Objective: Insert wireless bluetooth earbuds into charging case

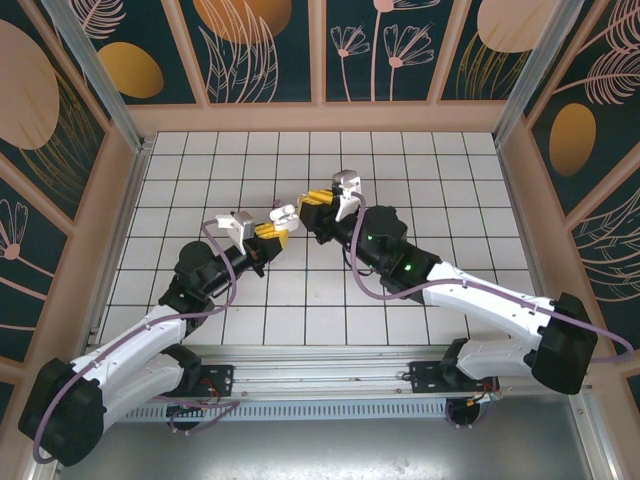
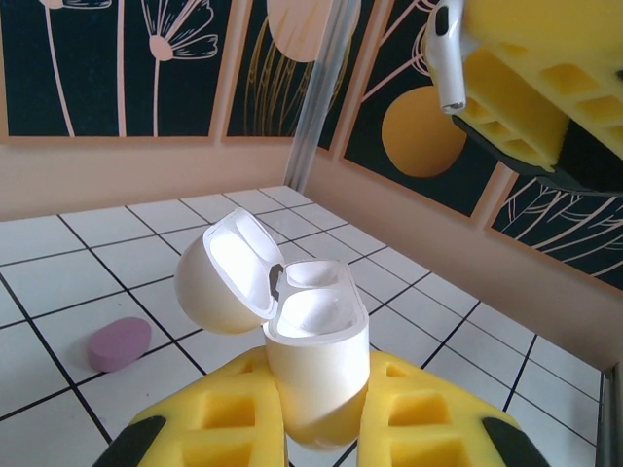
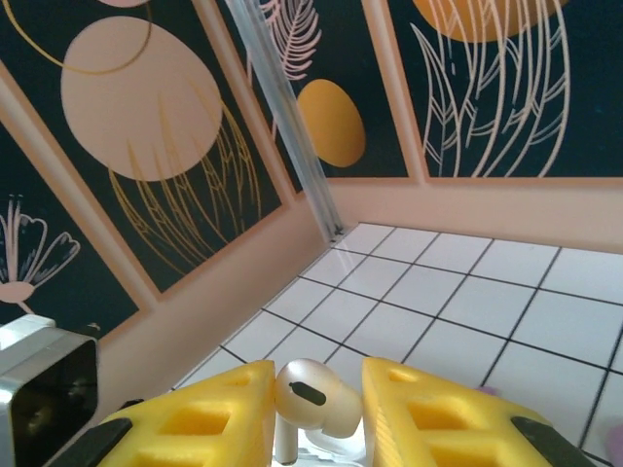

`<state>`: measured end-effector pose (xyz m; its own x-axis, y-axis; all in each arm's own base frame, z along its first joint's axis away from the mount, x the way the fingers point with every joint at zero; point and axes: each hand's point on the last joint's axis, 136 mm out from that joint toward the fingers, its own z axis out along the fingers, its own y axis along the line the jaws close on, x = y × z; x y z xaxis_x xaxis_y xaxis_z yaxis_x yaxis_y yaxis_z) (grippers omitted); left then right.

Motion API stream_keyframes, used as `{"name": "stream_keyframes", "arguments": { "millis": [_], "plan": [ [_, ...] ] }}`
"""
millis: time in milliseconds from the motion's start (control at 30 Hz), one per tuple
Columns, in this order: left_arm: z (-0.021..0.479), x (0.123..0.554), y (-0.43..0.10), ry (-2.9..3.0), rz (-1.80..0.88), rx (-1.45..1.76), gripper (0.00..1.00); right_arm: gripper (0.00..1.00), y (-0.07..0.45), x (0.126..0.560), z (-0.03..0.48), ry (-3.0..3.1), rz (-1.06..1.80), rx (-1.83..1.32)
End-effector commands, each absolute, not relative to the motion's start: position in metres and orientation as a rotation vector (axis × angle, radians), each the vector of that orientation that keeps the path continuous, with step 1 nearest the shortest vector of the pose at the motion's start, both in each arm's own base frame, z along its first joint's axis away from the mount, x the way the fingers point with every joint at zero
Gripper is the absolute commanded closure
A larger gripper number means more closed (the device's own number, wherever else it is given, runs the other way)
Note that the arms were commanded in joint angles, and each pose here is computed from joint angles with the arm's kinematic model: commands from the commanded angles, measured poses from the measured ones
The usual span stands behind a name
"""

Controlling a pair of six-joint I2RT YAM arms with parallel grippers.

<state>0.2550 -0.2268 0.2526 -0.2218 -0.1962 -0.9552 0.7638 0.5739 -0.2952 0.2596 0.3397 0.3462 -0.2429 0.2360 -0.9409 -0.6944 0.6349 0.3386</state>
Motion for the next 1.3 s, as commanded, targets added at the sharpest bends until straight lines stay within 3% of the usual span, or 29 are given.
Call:
{"name": "stream_keyframes", "arguments": {
  "millis": [0,1267],
  "plan": [
    [0.286,0.257,-0.226,1.448,-0.966,0.48,1.0,0.72,0.351,0.252,0.355,1.53,0.999,-0.404],
    [0.295,0.259,-0.219,1.426,-0.945,0.432,1.0,0.72,0.393,0.253,0.336,1.564,1.052,-0.481]
  ]
}}
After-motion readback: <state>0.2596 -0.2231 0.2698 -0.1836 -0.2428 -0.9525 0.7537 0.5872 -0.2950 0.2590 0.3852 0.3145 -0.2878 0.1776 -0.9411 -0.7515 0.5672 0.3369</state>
